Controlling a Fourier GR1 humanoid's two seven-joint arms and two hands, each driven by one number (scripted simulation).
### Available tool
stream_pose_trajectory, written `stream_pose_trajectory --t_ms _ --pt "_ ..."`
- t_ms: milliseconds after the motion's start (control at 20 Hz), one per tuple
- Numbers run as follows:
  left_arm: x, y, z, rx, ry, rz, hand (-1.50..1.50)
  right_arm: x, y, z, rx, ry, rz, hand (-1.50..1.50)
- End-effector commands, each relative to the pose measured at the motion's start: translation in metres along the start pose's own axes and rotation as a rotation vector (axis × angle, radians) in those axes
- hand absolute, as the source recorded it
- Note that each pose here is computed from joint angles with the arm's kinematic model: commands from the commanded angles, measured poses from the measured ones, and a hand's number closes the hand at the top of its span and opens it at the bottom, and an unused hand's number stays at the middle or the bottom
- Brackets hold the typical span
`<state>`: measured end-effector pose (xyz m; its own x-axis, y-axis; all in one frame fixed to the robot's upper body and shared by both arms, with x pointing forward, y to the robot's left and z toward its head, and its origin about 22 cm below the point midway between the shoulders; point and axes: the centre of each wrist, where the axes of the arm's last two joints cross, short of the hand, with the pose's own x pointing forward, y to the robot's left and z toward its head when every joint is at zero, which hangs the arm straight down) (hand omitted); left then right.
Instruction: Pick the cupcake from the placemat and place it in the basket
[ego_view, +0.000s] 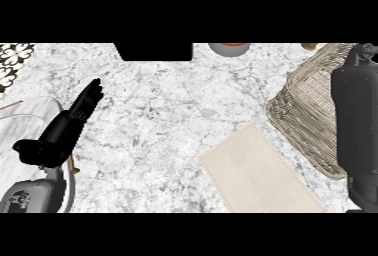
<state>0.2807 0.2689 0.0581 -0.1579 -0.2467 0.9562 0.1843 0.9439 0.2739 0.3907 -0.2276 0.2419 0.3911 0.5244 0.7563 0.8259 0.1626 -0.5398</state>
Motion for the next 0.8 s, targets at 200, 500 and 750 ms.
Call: stream_pose_trajectory --t_ms 200,500,750 --pt "0.009 0.009 -0.004 -0.019 0.000 0.005 0.00 -0.067 -0.005 -0.011 0.030 0.094 0.026 1.50" --pt "0.011 -0.022 -0.009 -0.014 -0.003 0.018 0.00 -0.115 0.014 -0.024 -0.063 0.059 0.030 1.50" --pt "0.008 -0.019 -0.007 -0.013 -0.014 0.000 0.00 -0.129 0.031 -0.031 -0.074 0.014 0.074 1.50"
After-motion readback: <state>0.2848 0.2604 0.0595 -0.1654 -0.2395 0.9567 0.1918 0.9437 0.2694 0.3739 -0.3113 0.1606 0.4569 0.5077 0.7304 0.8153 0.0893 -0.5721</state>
